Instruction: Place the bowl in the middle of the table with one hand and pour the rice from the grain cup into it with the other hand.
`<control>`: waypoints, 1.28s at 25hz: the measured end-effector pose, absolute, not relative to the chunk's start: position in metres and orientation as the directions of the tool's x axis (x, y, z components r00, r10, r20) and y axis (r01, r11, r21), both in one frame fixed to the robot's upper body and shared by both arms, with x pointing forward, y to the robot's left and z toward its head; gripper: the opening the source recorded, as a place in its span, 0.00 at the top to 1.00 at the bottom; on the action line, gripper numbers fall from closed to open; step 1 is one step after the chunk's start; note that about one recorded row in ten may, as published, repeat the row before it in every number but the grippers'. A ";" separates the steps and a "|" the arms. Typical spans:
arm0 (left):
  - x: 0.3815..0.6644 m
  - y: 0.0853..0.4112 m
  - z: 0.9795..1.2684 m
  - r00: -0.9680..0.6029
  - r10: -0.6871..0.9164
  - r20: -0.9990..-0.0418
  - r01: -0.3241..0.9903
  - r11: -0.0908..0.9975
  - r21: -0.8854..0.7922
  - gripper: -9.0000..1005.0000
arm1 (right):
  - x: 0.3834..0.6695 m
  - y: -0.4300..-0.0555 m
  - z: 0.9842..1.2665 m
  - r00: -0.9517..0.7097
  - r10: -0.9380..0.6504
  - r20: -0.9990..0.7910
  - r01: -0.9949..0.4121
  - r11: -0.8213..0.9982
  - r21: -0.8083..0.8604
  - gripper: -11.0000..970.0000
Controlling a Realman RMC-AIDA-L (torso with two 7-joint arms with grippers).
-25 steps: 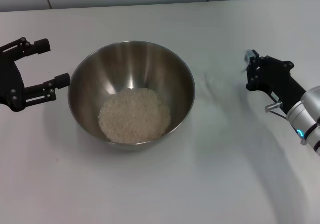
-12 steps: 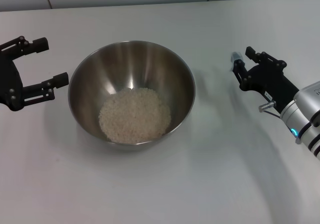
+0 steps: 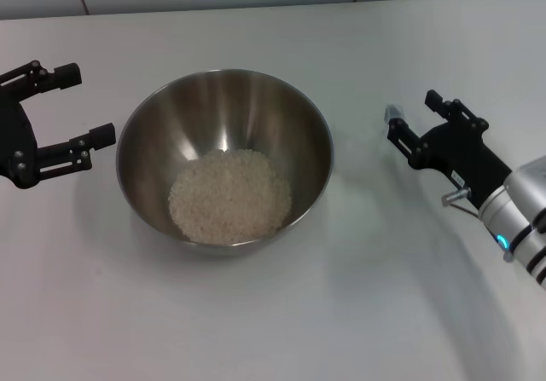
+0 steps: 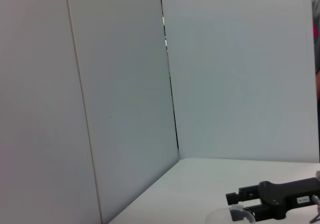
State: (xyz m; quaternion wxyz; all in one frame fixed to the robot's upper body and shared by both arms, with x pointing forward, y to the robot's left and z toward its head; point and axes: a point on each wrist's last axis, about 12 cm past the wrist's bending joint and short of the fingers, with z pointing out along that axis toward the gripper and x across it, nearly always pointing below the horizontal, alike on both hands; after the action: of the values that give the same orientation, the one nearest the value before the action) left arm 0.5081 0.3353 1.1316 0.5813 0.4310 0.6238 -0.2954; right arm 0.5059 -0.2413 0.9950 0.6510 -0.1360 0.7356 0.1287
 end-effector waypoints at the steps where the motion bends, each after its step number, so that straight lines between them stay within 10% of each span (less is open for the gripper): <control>1: 0.508 0.335 1.132 0.047 0.195 -0.980 0.881 0.454 0.133 0.19 | 0.503 -0.241 0.994 -0.119 -0.030 -0.992 -0.367 0.930 0.016 0.32; 22: 0.503 0.338 1.132 0.049 0.188 -0.981 0.887 0.444 0.130 0.19 | 0.428 -0.243 1.011 0.062 0.209 -0.976 -0.568 0.812 0.137 0.32; 32: 0.484 0.346 1.133 0.047 0.169 -0.985 0.919 0.380 0.109 0.19 | 0.460 -0.248 1.043 0.034 0.199 -0.979 -0.886 0.460 0.063 0.32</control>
State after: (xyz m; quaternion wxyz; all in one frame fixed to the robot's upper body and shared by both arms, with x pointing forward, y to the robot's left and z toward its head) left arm 0.4840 0.3459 1.1330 0.5679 0.4484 0.6062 -0.3301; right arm 0.4597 -0.2477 1.0432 0.6492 -0.3091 0.5555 0.4177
